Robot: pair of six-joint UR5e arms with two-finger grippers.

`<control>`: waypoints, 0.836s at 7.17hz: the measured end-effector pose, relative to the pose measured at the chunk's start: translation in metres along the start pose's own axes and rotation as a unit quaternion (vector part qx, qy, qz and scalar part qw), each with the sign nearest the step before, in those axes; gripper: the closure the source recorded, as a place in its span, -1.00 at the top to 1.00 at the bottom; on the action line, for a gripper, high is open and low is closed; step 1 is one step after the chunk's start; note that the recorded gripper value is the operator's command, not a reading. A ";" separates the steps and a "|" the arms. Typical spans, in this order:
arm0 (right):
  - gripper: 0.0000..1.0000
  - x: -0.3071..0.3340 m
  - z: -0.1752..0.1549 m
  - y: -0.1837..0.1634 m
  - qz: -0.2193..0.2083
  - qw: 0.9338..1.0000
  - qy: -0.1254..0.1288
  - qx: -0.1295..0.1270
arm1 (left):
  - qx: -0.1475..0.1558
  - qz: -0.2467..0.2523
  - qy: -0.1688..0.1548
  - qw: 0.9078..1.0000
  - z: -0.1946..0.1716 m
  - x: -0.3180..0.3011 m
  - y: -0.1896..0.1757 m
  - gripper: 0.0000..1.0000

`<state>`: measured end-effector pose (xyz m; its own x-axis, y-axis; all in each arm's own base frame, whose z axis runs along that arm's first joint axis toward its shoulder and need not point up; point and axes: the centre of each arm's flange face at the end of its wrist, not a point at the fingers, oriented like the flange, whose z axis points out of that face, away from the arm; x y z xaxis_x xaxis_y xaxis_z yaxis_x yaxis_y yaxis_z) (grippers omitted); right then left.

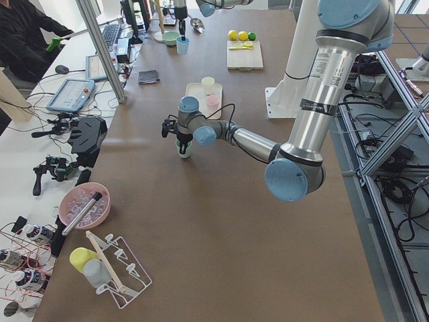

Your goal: Place all cups on tray

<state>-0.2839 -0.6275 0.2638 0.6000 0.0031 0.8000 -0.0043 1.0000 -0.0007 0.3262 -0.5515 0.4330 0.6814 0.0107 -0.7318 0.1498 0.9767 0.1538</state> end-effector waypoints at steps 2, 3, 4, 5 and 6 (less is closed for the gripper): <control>-1.00 -0.040 0.019 0.015 0.011 1.000 0.000 -0.009 | -0.006 -0.018 0.005 1.000 -0.032 0.049 -0.033 -1.00; -1.00 -0.066 0.033 0.027 0.014 1.000 0.004 -0.012 | -0.006 -0.034 0.011 0.999 -0.045 0.078 -0.043 -1.00; -1.00 -0.091 0.052 0.041 0.014 1.000 0.012 -0.013 | -0.006 -0.052 0.020 0.998 -0.053 0.106 -0.046 -1.00; -1.00 -0.108 0.075 0.053 0.011 1.000 0.020 -0.011 | -0.010 -0.068 0.030 0.997 -0.055 0.136 -0.041 -1.00; -1.00 -0.118 0.100 0.056 0.009 1.000 0.020 -0.006 | -0.014 -0.081 0.040 0.996 -0.055 0.166 -0.033 -1.00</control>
<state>-0.4346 -0.5723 0.2294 0.6316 0.0210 0.7750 -0.0056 0.9997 -0.0225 0.3954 -0.5697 0.2699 0.5909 -0.1310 -0.7960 0.2326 0.9725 0.0127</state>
